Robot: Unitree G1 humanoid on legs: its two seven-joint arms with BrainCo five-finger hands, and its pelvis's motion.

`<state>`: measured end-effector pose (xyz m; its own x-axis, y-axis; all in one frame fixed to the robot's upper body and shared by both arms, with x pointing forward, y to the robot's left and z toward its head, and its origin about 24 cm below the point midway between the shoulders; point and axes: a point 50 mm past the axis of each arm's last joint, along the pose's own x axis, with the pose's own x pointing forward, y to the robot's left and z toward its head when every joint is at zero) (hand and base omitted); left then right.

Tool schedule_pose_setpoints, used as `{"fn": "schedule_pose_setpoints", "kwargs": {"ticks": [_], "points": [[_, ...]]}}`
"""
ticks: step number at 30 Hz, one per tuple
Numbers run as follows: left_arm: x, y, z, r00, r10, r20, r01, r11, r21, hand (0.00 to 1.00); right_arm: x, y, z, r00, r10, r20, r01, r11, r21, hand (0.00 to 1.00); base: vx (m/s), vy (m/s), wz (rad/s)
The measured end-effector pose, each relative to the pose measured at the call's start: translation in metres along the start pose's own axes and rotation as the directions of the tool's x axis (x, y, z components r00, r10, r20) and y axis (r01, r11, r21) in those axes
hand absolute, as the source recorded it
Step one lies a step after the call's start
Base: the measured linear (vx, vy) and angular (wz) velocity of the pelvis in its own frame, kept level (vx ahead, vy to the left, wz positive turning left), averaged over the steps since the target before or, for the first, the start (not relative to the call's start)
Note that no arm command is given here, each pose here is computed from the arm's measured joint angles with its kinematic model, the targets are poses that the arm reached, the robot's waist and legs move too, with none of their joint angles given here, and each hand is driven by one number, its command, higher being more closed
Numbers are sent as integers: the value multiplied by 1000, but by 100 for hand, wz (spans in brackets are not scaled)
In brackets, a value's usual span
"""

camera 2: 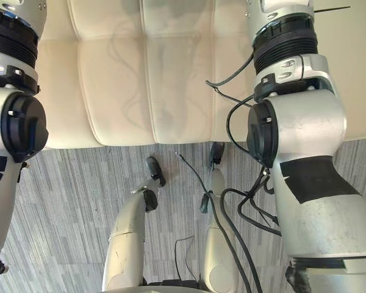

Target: Pick up cushions and gather them together orderly.

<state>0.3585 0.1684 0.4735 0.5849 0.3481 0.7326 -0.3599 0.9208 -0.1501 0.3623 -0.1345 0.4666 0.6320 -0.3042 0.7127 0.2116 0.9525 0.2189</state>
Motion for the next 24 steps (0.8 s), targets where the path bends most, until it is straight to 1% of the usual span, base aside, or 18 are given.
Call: {"fn": "schedule_pose_setpoints", "kwargs": {"ticks": [3,7,10,13,16,19,23,24], "points": [[-1,-1,-7,999,-20,-40,18,999,-45,0,-2,3,-5,999,45,-17,-45,999,29,0,-2,12,-1],[-19,6,-53,989,-34,-143,20,995,-96,0,-17,1,-31,994,102,-42,-99,994,56,0,5,16,-7],[-35,15,-87,973,-31,-231,3,993,-121,0,-31,9,-47,987,143,-72,-137,987,89,0,4,4,-13],[-52,14,-113,952,-50,-301,7,990,-142,0,-42,12,-60,982,161,-98,-148,981,126,0,-17,-14,-8],[-59,18,-119,956,-46,-289,-2,986,-165,0,-47,8,-64,983,159,-90,-146,980,137,0,-37,-19,-7],[-63,28,-126,954,-14,-298,-43,982,-185,0,-50,4,-64,985,160,-63,-149,976,159,0,-51,-30,-5],[-73,48,-145,944,21,-329,-70,988,-138,0,-56,-7,-69,985,170,-34,-163,974,155,0,-56,-45,-5],[-74,59,-146,945,46,-323,-93,987,-129,0,-57,-13,-68,986,166,-5,-163,975,148,0,-60,-72,-4]]}}
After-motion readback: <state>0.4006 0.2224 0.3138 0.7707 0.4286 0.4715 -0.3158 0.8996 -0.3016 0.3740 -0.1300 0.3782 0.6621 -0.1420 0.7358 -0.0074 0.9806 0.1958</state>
